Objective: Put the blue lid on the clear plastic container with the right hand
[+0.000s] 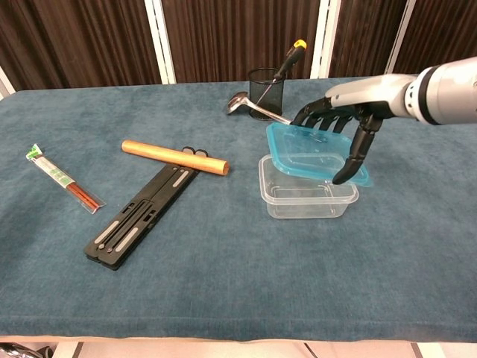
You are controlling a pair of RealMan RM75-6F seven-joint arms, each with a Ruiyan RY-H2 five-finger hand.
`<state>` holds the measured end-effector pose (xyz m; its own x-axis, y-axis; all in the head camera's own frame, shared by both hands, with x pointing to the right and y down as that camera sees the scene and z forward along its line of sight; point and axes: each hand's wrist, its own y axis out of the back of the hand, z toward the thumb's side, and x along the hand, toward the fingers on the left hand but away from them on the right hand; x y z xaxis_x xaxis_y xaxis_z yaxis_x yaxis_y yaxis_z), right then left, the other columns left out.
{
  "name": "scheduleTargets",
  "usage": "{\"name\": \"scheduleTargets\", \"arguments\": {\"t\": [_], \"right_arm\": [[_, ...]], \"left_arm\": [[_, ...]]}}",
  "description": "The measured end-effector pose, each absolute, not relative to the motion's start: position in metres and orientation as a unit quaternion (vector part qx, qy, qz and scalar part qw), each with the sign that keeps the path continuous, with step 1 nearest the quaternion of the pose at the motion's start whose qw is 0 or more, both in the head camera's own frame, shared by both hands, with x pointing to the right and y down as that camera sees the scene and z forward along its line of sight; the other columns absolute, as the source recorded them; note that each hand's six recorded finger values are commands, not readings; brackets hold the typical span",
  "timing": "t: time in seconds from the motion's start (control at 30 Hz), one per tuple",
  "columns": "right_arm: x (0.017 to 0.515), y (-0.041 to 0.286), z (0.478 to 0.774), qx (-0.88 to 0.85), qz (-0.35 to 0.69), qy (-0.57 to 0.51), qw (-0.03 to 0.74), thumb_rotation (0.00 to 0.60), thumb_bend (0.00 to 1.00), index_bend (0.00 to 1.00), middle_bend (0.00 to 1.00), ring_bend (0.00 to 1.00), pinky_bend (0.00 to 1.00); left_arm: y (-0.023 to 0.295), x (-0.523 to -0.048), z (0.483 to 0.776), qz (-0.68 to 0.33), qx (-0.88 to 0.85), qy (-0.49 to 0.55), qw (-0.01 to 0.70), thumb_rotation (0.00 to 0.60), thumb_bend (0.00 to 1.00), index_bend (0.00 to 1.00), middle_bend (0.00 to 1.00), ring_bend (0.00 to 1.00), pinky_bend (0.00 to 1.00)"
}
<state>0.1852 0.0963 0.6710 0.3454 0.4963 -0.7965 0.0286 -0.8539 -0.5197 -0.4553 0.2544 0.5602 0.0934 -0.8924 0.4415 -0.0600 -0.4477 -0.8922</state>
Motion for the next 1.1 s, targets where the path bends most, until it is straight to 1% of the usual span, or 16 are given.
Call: {"name": "scheduleTargets", "arguments": {"t": [0.43,1.1], "right_arm": [[0.184,0.1,0.688,-0.781,0.567,-0.159,0.207,0.6,0.29,0.76,0.49,0.42,0.3],[0.178,0.105,0.695,-0.781,0.567,-0.149,0.216,0.6,0.29,0.76,0.49,0.42,0.3]], "left_arm": [[0.254,-0.455,0.56,-0.561,-0.64,0.373,0.37,0.6,0.42,0.0,0.0,0.0,0.07],[0.254,-0.455,0.561,-0.561,-0.64,0.371,0.37,0.6,0.42,0.0,0.0,0.0,0.07]]}}
